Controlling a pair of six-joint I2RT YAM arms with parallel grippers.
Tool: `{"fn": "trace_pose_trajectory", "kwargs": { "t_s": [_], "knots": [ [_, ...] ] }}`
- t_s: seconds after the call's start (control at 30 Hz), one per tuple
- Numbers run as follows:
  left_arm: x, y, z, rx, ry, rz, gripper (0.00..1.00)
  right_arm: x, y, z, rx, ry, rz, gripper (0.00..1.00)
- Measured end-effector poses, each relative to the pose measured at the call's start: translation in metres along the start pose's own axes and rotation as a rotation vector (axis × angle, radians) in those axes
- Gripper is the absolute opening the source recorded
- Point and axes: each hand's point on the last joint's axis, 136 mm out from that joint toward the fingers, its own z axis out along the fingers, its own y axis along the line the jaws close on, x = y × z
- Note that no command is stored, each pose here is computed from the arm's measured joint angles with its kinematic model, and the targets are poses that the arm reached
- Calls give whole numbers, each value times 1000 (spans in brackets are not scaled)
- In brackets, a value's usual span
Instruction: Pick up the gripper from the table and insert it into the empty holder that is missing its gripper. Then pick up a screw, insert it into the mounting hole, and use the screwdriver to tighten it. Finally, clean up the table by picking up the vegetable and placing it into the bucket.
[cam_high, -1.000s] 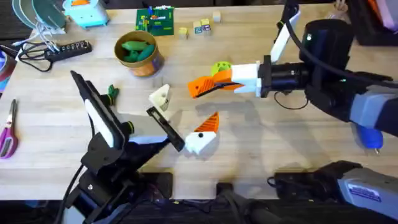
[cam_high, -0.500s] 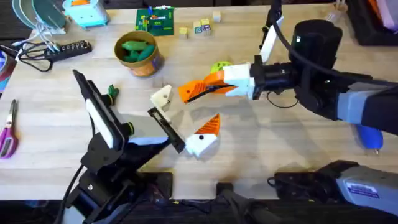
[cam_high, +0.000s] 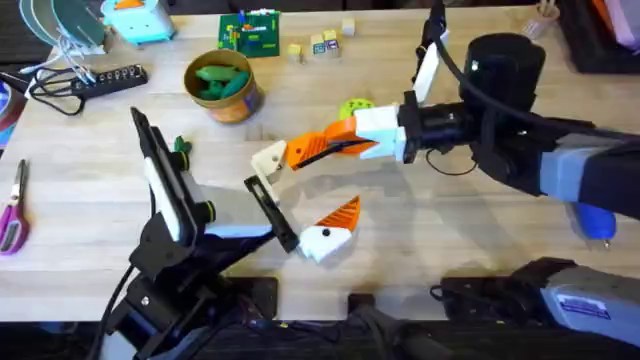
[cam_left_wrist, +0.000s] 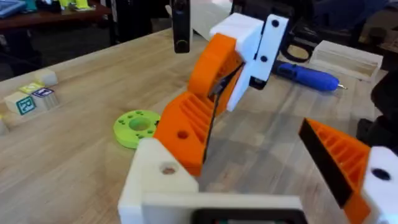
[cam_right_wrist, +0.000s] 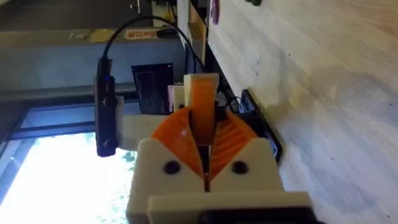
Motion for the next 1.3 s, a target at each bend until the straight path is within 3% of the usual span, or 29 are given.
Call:
{"fn": "trace_pose_trajectory", "kwargs": {
  "t_s": [0.53,1.3],
  "knots": [
    [1,0,0,-1,3,-39,992,1,-18,16,-8,51,36,8],
    [0,1,0,-8,1,-45,992,4,-11,40,-19,77,30,8]
  ]
}}
